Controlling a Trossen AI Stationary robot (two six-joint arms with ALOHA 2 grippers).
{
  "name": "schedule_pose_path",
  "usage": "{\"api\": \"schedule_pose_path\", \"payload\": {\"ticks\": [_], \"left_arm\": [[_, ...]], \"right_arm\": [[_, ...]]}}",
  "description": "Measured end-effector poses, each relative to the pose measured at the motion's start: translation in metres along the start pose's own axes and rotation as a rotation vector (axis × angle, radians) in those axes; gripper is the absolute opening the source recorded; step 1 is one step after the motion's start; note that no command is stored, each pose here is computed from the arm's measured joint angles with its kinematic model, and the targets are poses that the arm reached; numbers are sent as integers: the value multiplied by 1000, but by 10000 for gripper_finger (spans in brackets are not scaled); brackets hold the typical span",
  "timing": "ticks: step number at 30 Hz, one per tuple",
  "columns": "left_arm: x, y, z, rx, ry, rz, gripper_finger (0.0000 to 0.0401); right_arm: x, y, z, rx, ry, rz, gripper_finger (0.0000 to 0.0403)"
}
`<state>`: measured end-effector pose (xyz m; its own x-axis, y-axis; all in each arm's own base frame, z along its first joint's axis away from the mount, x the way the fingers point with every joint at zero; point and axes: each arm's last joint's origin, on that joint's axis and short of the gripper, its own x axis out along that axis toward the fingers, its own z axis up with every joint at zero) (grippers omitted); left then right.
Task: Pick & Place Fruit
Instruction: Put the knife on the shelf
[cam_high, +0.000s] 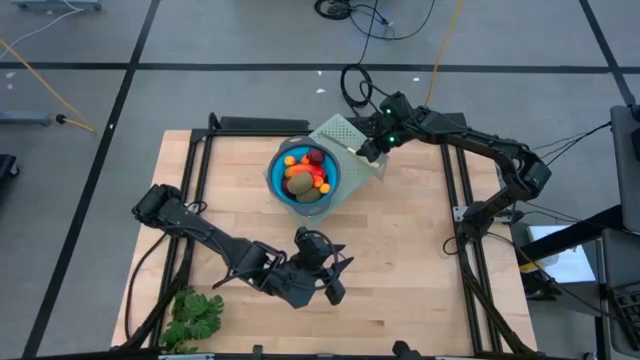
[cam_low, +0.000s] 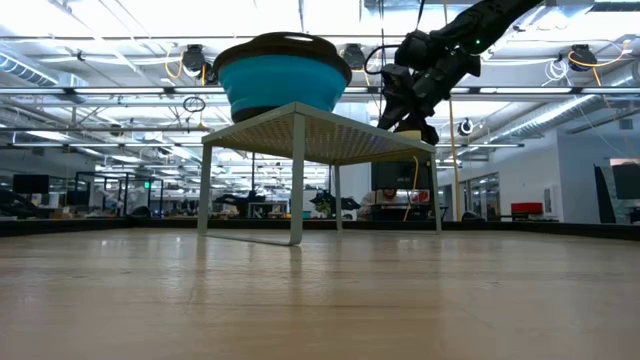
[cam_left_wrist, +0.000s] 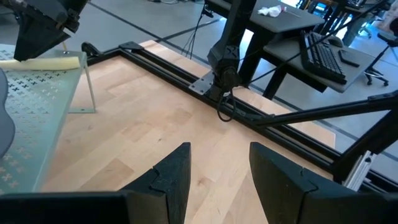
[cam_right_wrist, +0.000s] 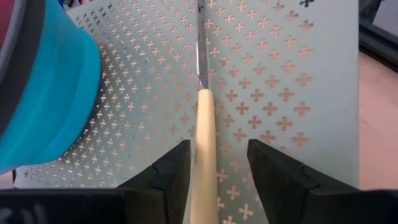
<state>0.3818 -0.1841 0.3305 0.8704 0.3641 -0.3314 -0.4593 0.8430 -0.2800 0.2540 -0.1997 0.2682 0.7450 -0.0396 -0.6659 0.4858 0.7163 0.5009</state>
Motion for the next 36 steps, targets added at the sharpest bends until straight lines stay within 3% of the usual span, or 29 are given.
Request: {"api": "schedule_pose_path", "payload": {"ticks": [14,20,30,36], "left_arm": [[0,0,0,-3,0,1,161],[0,0,0,-3,0,1,161],[1,1,0,-15,-1,3,161],[1,1,0,-22,-1,3,161]], "right_arm": [[-2,0,6,-48,-64,-18,155],[-14,12,8,-158,-114,0,149],[-9,36,2,-324,-109,57,53],[5,36,2,-334,-91,67,4]]}}
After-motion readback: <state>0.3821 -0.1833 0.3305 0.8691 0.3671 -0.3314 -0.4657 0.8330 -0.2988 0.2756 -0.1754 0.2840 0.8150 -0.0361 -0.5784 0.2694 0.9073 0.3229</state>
